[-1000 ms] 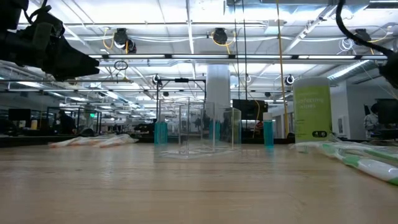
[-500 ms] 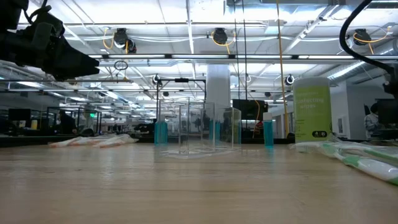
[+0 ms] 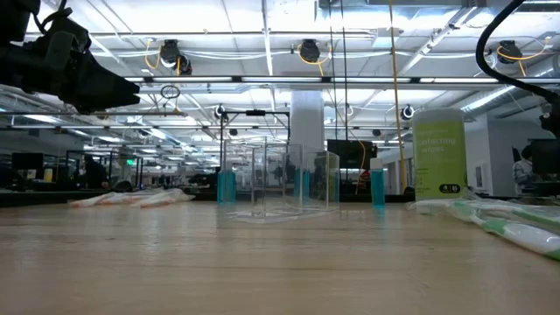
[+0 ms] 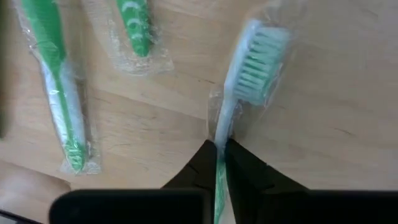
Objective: Pick & Place toothbrushing station
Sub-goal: Put the green toothbrush into the transparent organizer
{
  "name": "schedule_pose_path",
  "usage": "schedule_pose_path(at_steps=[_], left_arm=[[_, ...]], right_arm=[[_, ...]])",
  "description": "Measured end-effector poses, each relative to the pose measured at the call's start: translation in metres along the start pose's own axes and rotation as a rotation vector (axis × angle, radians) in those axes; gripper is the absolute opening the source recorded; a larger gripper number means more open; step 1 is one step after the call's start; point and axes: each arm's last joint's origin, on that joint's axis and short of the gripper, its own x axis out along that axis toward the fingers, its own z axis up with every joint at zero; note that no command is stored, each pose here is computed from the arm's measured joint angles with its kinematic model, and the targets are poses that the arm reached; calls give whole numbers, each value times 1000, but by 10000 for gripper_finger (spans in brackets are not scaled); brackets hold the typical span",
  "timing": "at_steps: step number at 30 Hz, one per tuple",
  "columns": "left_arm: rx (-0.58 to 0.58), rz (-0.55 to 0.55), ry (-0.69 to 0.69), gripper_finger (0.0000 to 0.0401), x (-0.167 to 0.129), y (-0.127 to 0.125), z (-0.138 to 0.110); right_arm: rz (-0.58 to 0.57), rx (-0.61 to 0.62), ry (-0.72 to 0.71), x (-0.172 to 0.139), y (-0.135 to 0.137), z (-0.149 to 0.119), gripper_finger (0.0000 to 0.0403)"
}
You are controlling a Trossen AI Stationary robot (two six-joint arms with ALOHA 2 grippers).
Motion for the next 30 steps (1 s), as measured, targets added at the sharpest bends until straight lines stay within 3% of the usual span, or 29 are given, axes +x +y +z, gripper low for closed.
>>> schedule_pose_path(at_steps=[7,17,23,30], left_arm=[[0,0,0,235,0,0,0],[0,0,0,235,0,0,0],[0,0,0,234,0,0,0],[0,0,1,234,0,0,0]], right_arm=[[26,-72,-36,-8,-3,2,9],[250,-136,-25,-48,-5,3,0],[445,-236,-294,-65,2,13,2],[599,-441,-635,-80,25,29,1]])
